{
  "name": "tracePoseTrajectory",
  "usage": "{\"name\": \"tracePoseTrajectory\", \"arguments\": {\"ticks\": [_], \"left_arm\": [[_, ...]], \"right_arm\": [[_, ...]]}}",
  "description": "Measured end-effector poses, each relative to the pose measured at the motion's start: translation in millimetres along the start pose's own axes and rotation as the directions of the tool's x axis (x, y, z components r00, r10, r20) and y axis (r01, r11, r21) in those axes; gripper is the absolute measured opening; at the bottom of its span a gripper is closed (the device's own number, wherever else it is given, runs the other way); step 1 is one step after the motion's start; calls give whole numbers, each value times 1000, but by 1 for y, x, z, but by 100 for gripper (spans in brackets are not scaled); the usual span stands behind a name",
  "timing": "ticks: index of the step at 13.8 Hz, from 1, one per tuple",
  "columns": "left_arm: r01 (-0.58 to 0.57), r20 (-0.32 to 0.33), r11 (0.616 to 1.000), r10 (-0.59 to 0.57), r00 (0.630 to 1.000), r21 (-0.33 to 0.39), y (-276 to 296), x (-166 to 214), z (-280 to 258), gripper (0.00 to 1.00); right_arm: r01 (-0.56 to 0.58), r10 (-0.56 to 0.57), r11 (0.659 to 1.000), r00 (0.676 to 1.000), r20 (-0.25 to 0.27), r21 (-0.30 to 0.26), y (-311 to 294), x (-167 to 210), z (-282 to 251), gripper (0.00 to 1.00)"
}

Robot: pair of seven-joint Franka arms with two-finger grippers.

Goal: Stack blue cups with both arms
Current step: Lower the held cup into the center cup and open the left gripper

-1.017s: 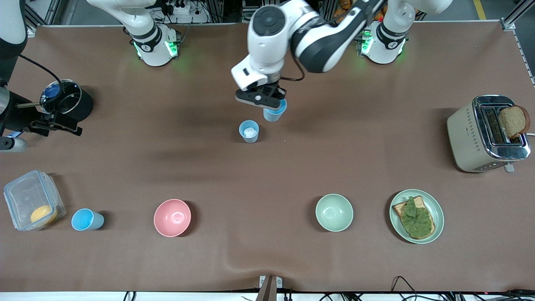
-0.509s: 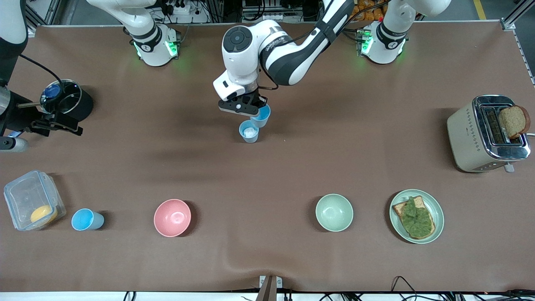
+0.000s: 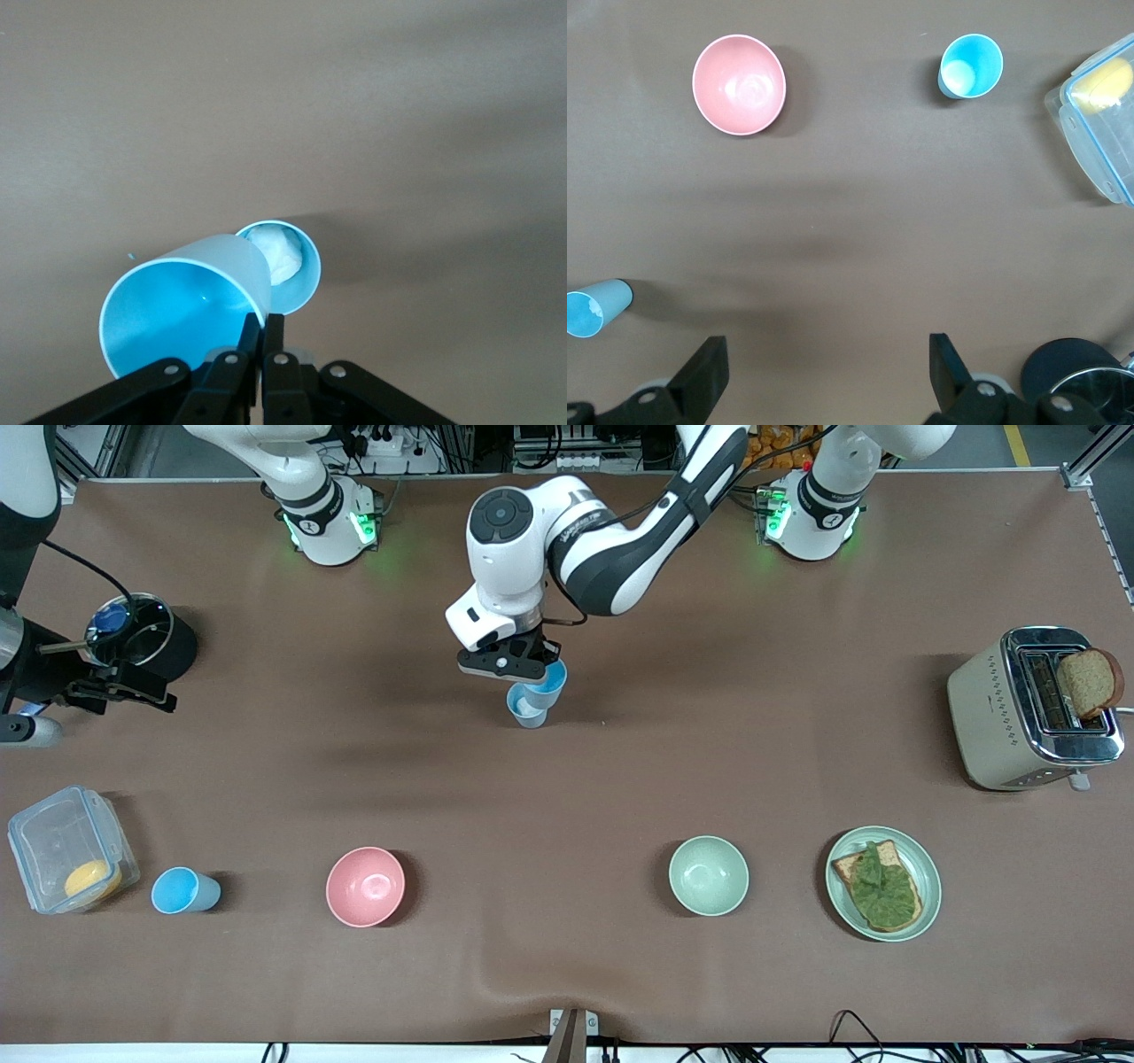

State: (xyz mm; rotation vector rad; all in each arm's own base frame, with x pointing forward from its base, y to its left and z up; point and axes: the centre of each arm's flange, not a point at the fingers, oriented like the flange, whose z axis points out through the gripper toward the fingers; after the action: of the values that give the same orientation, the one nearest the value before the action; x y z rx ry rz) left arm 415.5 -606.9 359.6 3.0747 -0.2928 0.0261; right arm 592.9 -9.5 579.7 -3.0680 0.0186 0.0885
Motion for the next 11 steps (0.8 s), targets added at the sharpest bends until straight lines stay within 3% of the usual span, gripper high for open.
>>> {"name": "tracePoseTrajectory", "arguments": {"ticks": [11], "left_arm": [[43,-22,999,-43,999,-3,17,-8,19,4]], "right_arm": [[0,0,1000,1000,0,0,0,0,0,100]]}}
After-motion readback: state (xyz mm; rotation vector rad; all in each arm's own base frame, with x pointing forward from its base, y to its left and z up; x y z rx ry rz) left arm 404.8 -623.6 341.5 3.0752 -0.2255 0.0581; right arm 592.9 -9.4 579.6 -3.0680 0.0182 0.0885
